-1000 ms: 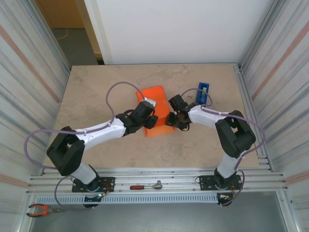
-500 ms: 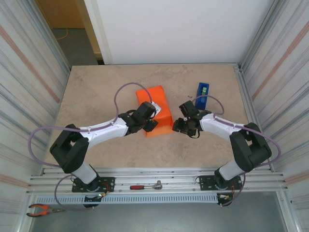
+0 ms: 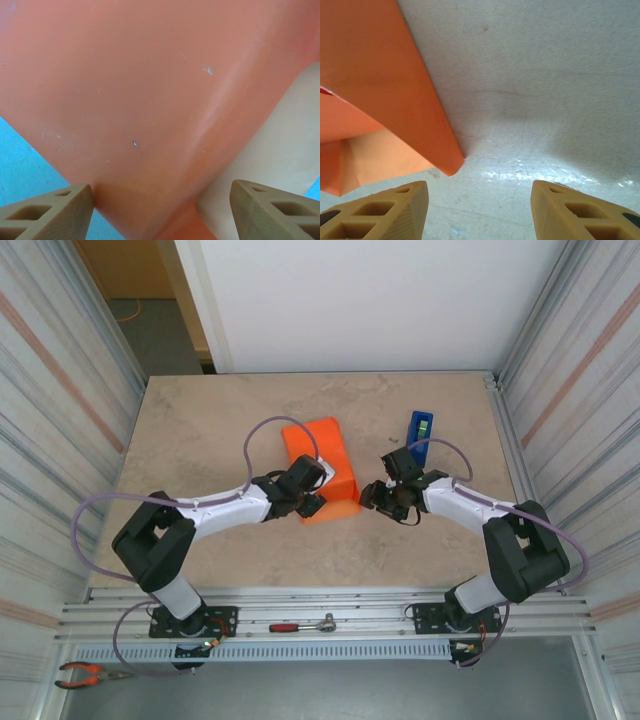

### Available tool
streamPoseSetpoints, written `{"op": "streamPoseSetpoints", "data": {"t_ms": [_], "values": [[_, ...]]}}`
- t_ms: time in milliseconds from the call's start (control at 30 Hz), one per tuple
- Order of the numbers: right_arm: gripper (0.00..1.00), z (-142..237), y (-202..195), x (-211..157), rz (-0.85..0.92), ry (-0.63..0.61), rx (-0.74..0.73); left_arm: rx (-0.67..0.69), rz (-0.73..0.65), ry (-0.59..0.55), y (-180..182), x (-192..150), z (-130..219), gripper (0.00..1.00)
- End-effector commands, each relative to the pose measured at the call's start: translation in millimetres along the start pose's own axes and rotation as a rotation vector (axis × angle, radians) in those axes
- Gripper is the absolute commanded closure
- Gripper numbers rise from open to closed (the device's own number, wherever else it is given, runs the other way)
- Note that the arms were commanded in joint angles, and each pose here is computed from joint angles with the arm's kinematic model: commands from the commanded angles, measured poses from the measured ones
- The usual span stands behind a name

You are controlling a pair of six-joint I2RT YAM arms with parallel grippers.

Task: Wrap the gift box in paper
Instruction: Fold the third fold of the wrapping paper on the gift box.

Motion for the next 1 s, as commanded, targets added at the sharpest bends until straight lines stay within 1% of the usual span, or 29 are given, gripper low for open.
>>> {"op": "streamPoseSetpoints", "data": {"t_ms": [0, 100, 333, 500, 733, 933, 967], "values": [[0.44, 0, 9, -1, -0.004, 0.01, 0.046, 0.038, -0.024, 0.016, 3, -7, -8, 0.27], [0.44, -3, 13, -2, 0.003, 0.018, 0.055, 0.085, -0.031, 0.024, 7, -9, -13, 0.27], [0.44, -10, 21, -2, 0.019, 0.031, 0.056, 0.113, -0.099, 0.034, -1, -11, -20, 0.28], [0.44, -12, 24, -2, 0.023, 0.034, 0.058, 0.141, -0.102, 0.03, 1, -13, -19, 0.28], [0.44, -14, 25, -3, 0.022, 0.034, 0.055, 0.179, -0.092, -0.026, 9, -1, -3, 0.25], [0.44, -14, 25, -4, 0.025, 0.036, 0.052, 0.195, -0.077, -0.103, 18, 15, 16, 0.2], [0.44, -14, 25, -5, 0.027, 0.038, 0.053, 0.2, -0.077, -0.112, 19, 15, 17, 0.17]]}}
Point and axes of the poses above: each hand's point on the last joint's axis, 136 mm out from that joint toward the fingers, its own z axis back along the fingers, its own y axis along the line the jaws close on, x = y × z, the point moved 1 cm from there along z, back along the fingers, and after that the axes turned 4 degrees about z, right-handed, at the moved point
